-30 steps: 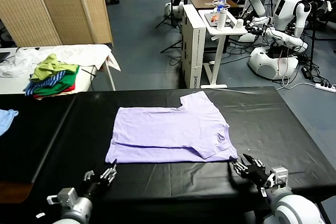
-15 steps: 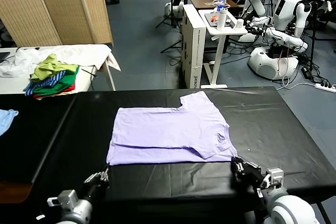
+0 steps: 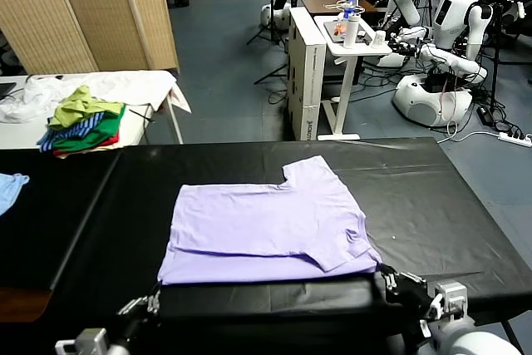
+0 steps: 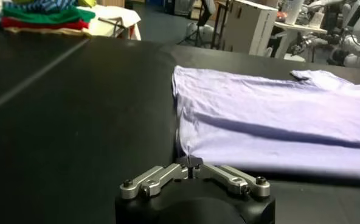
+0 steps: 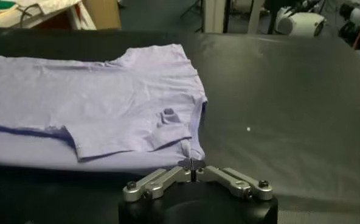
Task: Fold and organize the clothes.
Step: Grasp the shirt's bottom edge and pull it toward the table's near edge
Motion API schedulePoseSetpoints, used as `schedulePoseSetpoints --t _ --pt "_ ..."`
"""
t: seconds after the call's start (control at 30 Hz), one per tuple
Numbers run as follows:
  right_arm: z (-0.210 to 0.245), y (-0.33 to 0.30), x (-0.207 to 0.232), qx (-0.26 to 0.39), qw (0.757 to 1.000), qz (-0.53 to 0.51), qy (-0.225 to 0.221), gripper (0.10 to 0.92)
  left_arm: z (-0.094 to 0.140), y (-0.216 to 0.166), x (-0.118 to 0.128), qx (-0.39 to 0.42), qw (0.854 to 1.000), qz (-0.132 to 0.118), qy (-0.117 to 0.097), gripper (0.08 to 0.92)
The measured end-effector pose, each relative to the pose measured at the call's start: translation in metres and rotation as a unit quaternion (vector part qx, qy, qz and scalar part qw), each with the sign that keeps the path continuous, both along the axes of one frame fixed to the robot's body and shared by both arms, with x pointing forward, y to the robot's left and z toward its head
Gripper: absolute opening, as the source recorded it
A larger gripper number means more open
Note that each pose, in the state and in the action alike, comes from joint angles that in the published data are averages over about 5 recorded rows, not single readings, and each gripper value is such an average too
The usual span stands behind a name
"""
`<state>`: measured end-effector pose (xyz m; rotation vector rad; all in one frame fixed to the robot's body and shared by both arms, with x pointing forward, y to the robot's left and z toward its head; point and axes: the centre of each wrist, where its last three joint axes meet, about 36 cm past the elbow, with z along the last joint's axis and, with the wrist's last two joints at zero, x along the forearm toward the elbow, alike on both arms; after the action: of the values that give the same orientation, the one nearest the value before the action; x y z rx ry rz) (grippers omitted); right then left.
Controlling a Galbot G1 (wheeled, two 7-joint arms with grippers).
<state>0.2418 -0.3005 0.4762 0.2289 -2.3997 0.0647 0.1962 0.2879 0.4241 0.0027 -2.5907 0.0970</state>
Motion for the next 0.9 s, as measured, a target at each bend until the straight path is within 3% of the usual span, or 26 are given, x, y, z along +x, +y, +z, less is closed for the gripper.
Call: schedulePoseSetpoints --t 0.17,0.23,0.33,0.4,0.57,0.67,0.8,0.9 --pt "0.003 0.003 -0.006 -0.003 1.000 0.002 0.006 0.149 0.002 0.001 -0.007 0.003 1.000 0.000 0.010 0.146" --pt "0.005 0.004 -0.008 -0.005 1.000 0.005 0.008 0.204 0.003 0.000 -0.009 0.003 1.000 0.000 0.012 0.146" --pt "0.010 0.006 -0.011 -0.005 1.000 0.009 0.011 0.354 0.005 -0.001 -0.010 0.002 1.000 0.000 0.015 0.152" --pt "0.014 0.007 -0.014 -0.005 1.000 0.011 0.014 0.467 0.006 -0.001 -0.012 0.002 1.000 0.001 0.017 0.198" --pt "0.027 0.007 -0.017 0.006 1.000 0.012 0.009 0.778 0.011 0.001 -0.014 0.007 1.000 0.005 0.025 0.490" --pt "0.034 0.004 -0.012 0.020 1.000 0.006 -0.016 0.883 0.015 0.003 -0.014 0.017 0.999 0.005 0.037 0.680" --pt "0.041 -0.001 0.004 0.042 0.997 0.002 -0.060 0.905 0.025 0.007 -0.012 0.024 0.999 0.005 0.044 0.867" --pt "0.041 -0.005 0.022 0.049 0.995 0.004 -0.086 0.907 0.037 0.008 -0.005 0.021 0.999 0.025 0.041 0.902"
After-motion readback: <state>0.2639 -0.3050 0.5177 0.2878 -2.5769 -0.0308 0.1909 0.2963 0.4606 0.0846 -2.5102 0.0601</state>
